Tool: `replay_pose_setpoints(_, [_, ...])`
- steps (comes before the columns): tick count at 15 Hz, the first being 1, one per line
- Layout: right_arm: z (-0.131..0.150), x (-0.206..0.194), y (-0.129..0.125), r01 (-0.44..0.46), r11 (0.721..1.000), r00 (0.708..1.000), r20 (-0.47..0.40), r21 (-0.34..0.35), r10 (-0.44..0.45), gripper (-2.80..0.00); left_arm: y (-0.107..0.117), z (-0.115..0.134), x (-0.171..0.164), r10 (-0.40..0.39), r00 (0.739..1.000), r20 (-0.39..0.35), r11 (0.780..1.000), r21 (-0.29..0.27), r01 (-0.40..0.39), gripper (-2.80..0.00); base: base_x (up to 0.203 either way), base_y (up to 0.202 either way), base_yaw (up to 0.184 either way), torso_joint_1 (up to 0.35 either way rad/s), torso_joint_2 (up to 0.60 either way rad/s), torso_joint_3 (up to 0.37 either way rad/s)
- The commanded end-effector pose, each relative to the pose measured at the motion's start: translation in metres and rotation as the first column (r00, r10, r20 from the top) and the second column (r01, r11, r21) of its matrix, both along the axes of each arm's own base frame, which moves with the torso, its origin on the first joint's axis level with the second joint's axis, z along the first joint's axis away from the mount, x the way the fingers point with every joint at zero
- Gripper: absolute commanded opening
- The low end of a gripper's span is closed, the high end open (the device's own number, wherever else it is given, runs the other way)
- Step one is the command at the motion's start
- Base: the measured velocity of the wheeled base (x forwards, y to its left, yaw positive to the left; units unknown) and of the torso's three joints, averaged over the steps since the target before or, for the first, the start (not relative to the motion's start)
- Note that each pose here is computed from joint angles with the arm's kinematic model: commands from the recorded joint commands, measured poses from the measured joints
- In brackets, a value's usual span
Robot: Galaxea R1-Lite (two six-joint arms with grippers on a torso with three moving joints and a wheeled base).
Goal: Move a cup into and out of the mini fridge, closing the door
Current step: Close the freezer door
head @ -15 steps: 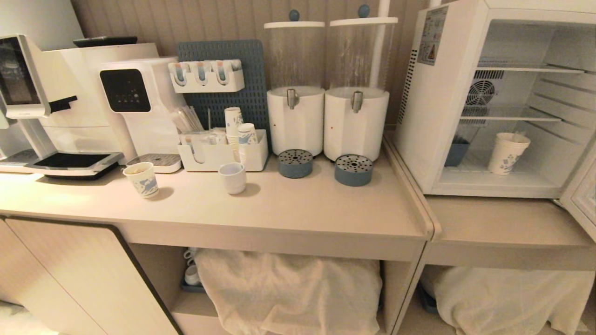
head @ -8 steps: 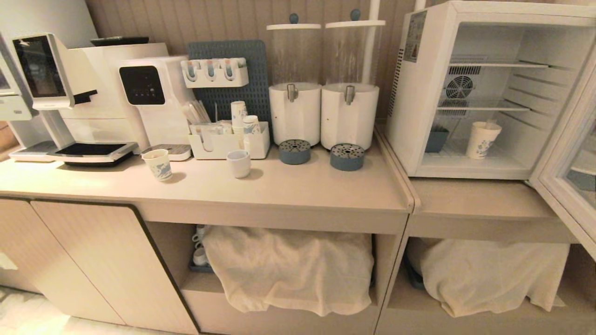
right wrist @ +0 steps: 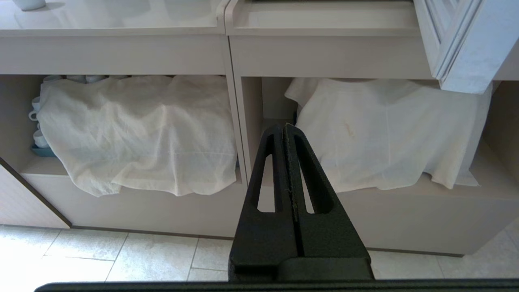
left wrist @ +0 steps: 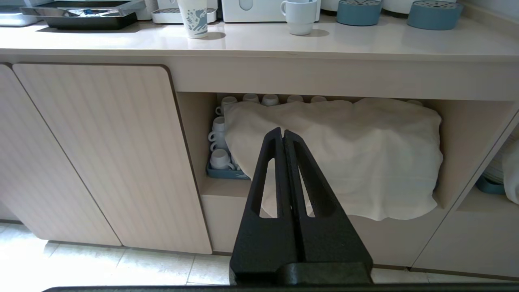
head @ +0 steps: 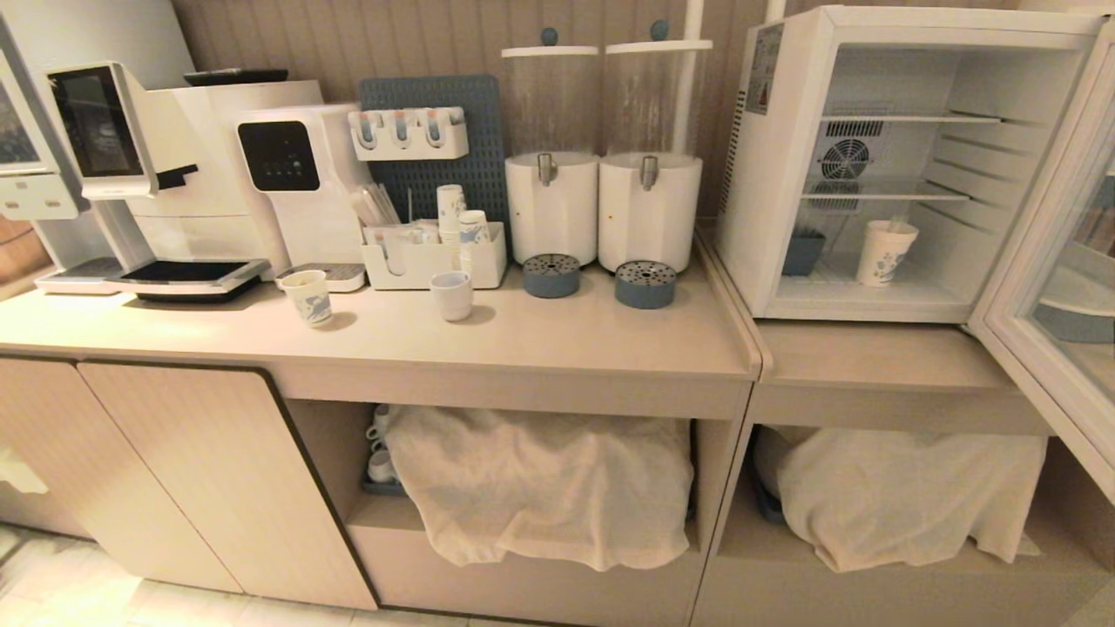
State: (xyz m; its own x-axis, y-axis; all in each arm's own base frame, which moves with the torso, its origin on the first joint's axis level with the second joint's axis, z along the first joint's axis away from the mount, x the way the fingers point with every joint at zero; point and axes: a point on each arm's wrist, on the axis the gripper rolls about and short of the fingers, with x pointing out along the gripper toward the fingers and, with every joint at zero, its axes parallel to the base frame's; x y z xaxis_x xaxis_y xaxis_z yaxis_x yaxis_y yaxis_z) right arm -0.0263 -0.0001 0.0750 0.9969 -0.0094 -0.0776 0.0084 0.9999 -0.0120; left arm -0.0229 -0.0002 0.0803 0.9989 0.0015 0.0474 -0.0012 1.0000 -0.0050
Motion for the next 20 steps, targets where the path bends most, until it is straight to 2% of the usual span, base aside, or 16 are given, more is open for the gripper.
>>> replay_pose_setpoints(1, [0.0000, 0.0002, 0.0000, 0.000, 1.000, 1.000, -0.004, -0.001, 0.000, -2.80, 0.0000, -0.0051, 0.0014, 0.000, 1.000, -0.018, 1.000, 0.002, 0.000, -2.80, 0.000, 0.000, 0.000, 0.000, 0.00, 0.000])
replay_pose_setpoints(4, [0.0004, 0.0001, 0.0000, 0.000, 1.000, 1.000, -0.002, -0.001, 0.000, -2.80, 0.0000, -0.0051, 0.0014, 0.000, 1.000, -0.018, 1.000, 0.002, 0.000, -2.80, 0.003, -0.058, 0.002, 0.003, 0.00, 0.002])
replay_pose_setpoints(20, [0.0005, 0.0005, 0.0000, -0.002, 1.000, 1.000, -0.007, -0.001, 0.002, -2.80, 0.0000, -0.0051, 0.0014, 0.000, 1.000, -0.018, 1.000, 0.003, 0.000, -2.80, 0.000, -0.193, 0.001, 0.002, 0.00, 0.003])
